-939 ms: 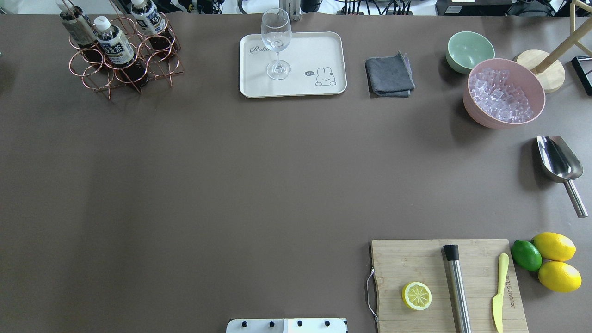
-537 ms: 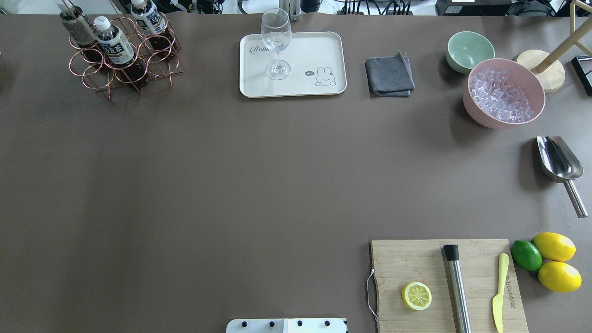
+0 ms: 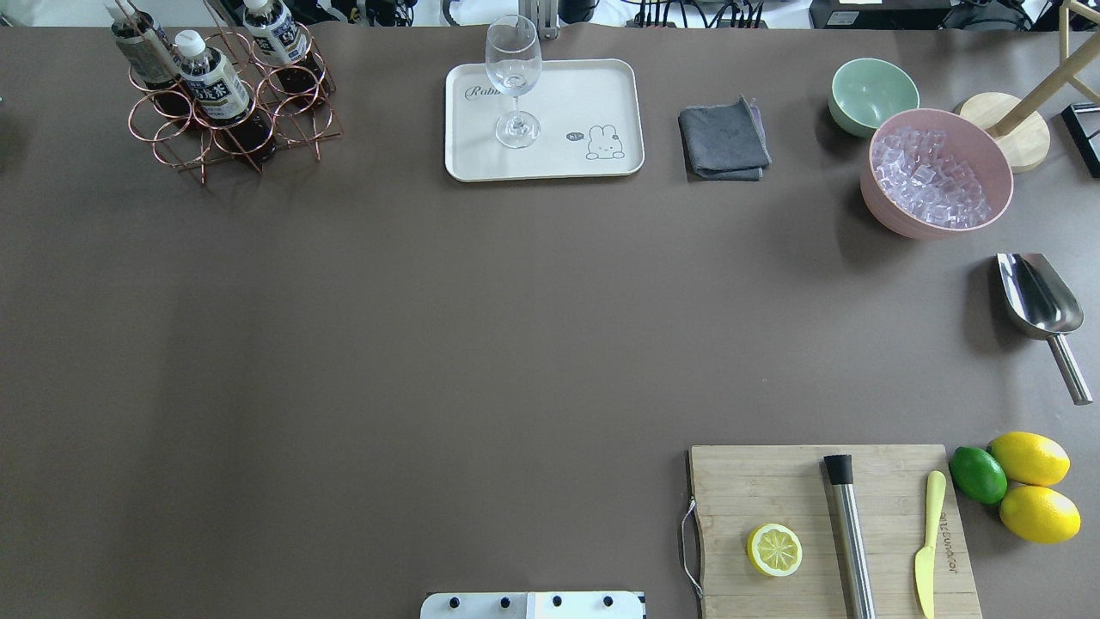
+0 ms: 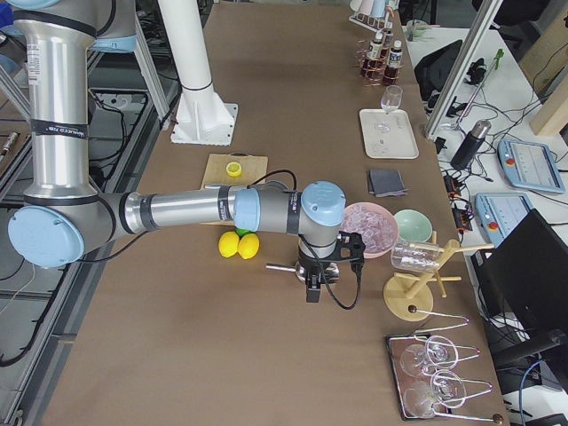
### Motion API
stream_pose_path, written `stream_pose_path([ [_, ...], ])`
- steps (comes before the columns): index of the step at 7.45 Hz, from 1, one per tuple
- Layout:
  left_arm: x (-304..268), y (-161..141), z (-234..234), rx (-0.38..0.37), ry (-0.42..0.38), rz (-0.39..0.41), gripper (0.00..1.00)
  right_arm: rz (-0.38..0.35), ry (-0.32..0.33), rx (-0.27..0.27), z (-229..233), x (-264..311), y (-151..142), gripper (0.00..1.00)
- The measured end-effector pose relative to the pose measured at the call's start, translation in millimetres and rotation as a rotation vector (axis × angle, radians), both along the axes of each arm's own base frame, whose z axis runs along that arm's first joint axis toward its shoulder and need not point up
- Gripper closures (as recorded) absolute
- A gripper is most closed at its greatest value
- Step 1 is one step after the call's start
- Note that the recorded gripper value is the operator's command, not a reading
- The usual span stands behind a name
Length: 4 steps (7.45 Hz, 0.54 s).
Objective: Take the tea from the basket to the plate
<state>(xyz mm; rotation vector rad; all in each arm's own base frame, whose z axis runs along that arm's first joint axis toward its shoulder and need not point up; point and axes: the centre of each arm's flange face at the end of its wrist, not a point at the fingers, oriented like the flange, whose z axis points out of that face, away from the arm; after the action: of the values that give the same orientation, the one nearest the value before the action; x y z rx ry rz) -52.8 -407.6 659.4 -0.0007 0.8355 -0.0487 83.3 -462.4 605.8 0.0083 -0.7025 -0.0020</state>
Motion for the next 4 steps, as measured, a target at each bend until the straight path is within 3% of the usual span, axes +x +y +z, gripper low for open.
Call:
stream_pose_path([
  [4, 0.0, -0.7, -1.5, 0.003, 0.000, 0.000, 0.03, 0.002, -0.002, 0.002, -0.7, 0.8, 0.2, 0.00],
])
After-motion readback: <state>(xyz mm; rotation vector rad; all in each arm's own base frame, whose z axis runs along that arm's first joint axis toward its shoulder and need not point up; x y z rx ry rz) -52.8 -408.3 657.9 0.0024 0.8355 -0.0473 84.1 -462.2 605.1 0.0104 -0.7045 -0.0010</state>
